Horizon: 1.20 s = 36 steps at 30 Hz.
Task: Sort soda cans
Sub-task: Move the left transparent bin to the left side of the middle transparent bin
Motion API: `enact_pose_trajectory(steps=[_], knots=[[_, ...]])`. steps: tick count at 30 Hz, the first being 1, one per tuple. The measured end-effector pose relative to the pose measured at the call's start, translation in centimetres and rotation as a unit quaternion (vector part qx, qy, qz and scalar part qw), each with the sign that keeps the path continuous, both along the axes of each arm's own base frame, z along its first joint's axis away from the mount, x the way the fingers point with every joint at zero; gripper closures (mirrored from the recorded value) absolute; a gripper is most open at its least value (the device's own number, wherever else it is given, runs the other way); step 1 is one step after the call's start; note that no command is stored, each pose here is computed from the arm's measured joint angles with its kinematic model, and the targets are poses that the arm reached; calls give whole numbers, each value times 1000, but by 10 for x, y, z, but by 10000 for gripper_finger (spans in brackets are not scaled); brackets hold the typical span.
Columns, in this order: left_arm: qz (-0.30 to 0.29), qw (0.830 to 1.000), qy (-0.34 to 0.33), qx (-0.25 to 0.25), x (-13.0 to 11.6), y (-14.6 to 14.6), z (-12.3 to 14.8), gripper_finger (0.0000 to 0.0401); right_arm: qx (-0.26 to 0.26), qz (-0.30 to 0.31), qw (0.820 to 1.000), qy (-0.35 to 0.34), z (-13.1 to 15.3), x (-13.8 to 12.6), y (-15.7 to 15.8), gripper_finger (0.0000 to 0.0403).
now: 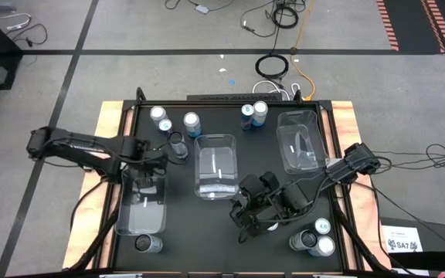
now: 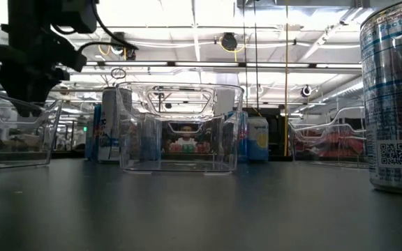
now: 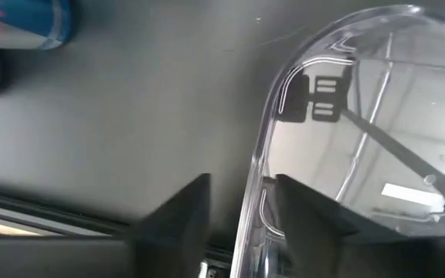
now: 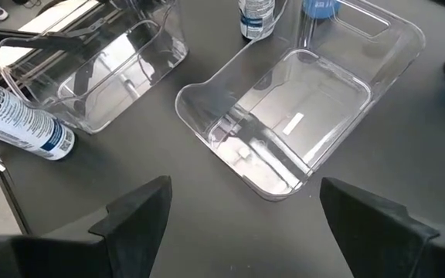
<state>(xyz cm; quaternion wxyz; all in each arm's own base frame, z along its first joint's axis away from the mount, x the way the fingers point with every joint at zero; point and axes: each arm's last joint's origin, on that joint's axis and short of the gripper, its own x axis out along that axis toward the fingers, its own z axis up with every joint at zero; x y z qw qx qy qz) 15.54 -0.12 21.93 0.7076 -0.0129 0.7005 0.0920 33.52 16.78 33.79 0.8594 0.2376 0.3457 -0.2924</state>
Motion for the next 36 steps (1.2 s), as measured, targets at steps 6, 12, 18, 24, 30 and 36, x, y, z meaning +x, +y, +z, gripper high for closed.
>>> enact_pose_trajectory(steps=[6,12,18,24,30,36], knots=[[-1,1000,5,12,10,0,-5,388,-2,6,1000,1,0,-1,2,81],[2,998,-27,54,28,4,-1,394,-3,6,1000,1,0,-1,2,81],[-31,997,-41,61,48,10,0,395,-10,16,1000,5,0,-1,2,81],[-49,997,-29,56,74,19,-1,396,-15,26,1000,9,0,-1,3,81],[-48,998,-17,41,99,28,-6,396,-11,41,999,19,-1,-2,4,81],[-49,998,-18,39,121,34,-4,396,-9,54,998,26,-1,-2,6,81]])
